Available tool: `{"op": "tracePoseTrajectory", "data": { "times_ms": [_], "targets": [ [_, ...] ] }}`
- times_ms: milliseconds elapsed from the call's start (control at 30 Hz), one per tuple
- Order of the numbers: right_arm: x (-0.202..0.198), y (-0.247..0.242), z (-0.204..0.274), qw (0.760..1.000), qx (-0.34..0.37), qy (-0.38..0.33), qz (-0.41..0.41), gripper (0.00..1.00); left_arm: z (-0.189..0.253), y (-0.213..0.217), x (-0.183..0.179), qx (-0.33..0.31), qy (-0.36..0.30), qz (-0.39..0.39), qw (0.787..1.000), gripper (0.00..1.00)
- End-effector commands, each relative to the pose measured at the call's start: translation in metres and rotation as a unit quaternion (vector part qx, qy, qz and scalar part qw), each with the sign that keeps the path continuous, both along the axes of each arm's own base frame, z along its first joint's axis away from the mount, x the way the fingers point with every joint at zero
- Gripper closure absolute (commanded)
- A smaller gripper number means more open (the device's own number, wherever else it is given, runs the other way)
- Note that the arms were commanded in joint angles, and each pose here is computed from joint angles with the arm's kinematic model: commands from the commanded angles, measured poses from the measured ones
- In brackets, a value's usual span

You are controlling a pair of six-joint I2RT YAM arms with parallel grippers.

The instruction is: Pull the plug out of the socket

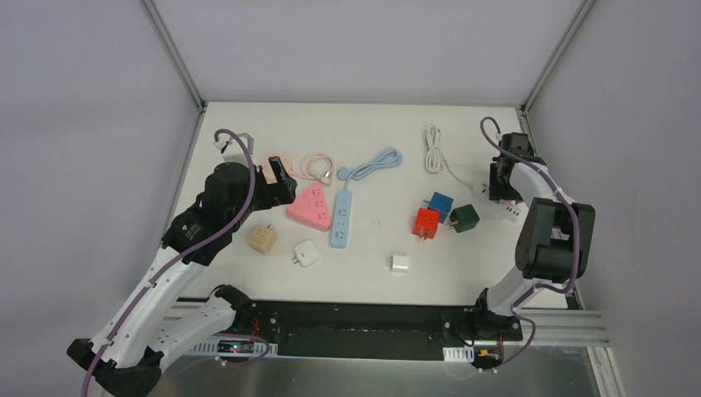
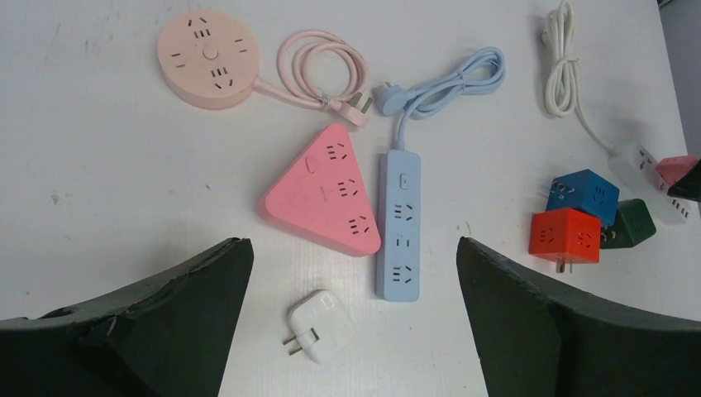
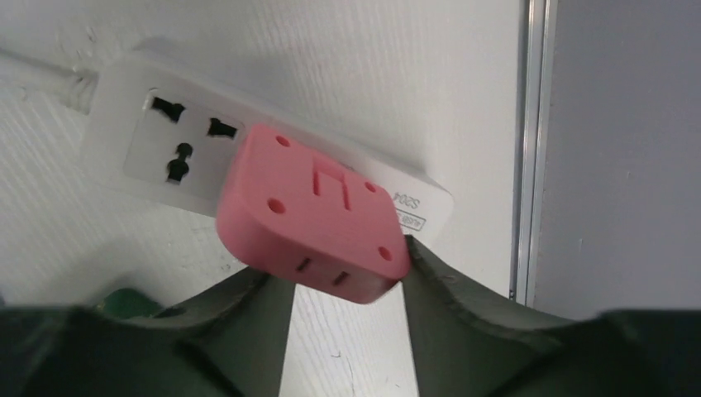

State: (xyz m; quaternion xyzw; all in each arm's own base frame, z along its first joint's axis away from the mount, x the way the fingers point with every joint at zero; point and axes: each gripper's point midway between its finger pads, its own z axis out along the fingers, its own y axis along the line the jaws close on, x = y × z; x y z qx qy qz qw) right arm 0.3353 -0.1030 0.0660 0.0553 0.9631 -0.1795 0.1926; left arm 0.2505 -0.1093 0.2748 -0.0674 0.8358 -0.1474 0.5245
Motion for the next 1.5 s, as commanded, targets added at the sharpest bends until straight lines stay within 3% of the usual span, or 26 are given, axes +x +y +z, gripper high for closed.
{"op": "tracePoseTrajectory", "data": {
  "times_ms": [0, 233, 567, 900, 1100, 1467],
  "targets": [
    [0.024, 0.006, 0.021, 0.999, 0.023, -0.033, 0.021, 0.56, 0.012, 0.003, 0.004, -0.005, -0.019, 0.01, 1.0, 0.01],
    [0.036, 0.023, 0.028, 0.995, 0.071, -0.057, 0.032, 0.84, 0.008, 0.002, 0.006, -0.01, -0.013, 0.016, 1.0, 0.01],
    [0.059, 0.064, 0.039, 0.984, 0.145, -0.098, 0.043, 0.99, 0.001, -0.001, 0.008, -0.011, -0.005, 0.016, 1.0, 0.01],
    [0.076, 0.132, 0.04, 0.976, 0.165, -0.133, 0.056, 1.0, -0.01, -0.009, 0.011, -0.015, 0.014, 0.007, 1.0, 0.01],
    [0.079, 0.17, 0.026, 0.983, 0.118, -0.126, 0.069, 1.0, -0.015, -0.01, 0.011, -0.012, 0.022, 0.006, 1.0, 0.01],
    [0.068, 0.253, 0.014, 0.983, 0.129, -0.097, 0.082, 0.96, -0.029, -0.009, 0.008, -0.001, 0.047, 0.004, 0.999, 0.01]
  ]
}}
